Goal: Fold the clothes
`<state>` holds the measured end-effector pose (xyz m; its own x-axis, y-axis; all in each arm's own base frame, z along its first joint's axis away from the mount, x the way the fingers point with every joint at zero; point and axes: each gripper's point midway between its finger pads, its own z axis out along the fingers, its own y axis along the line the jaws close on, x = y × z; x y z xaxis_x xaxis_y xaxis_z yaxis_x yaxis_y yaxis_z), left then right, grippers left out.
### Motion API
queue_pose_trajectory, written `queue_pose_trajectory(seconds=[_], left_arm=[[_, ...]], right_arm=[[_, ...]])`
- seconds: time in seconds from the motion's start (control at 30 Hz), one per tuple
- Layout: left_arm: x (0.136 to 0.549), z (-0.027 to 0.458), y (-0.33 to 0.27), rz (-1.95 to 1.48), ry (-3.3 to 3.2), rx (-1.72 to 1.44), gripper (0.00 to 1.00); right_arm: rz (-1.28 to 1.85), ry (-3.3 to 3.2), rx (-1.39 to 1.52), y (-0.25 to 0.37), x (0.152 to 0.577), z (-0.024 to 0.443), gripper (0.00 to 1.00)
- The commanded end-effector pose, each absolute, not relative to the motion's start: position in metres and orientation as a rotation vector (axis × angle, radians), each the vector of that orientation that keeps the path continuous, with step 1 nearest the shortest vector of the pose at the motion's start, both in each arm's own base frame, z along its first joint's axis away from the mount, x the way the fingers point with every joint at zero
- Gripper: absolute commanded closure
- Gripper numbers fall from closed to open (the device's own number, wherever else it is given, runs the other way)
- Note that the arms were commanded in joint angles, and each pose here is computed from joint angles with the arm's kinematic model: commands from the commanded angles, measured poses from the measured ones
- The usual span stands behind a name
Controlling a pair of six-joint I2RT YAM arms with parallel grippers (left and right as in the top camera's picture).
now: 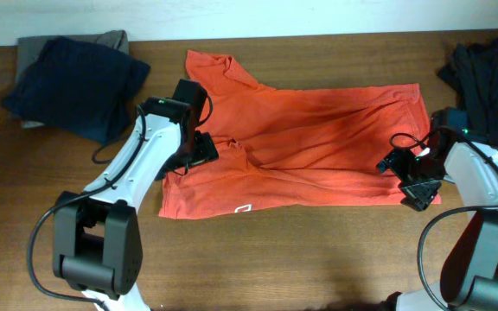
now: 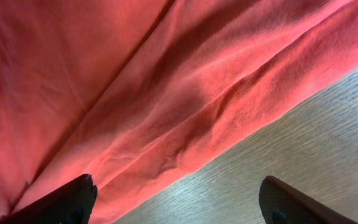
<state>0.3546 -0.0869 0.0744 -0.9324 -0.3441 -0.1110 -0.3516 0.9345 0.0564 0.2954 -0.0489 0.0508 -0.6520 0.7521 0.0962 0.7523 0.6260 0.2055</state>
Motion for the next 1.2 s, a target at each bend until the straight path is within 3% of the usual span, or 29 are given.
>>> queue_pose_trajectory(seconds=[0.0, 0.43, 0.67, 0.8, 1.03, 1.17], left_arm=[[0.345, 0.064, -0.079, 0.167, 3.022, -0.531, 0.01], [0.333, 0.036, -0.076, 0.182, 3.040, -0.532, 0.01], [0.331, 0.033, -0.075, 0.185, 3.044, -0.532, 0.01], [0.333, 0.033, -0.076, 0.180, 3.038, -0.532, 0.01], [0.335, 0.033, -0.076, 0.172, 3.028, -0.531, 0.01], [0.337, 0.033, -0.077, 0.168, 3.024, -0.531, 0.01]], right_arm=[[-0.316, -2.773, -1.411, -0.050, 0.293, 0.047, 0.12], [-0.288, -2.761, -1.504, -0.057, 0.300, 0.045, 0.26], [-0.266, -2.735, -1.494, -0.058, 0.299, 0.034, 0.28], [-0.250, -2.703, -1.482, -0.057, 0.296, 0.024, 0.36], [-0.242, -2.676, -1.492, -0.057, 0.295, 0.018, 0.37], [-0.238, -2.669, -1.489, -0.056, 0.293, 0.018, 0.46]])
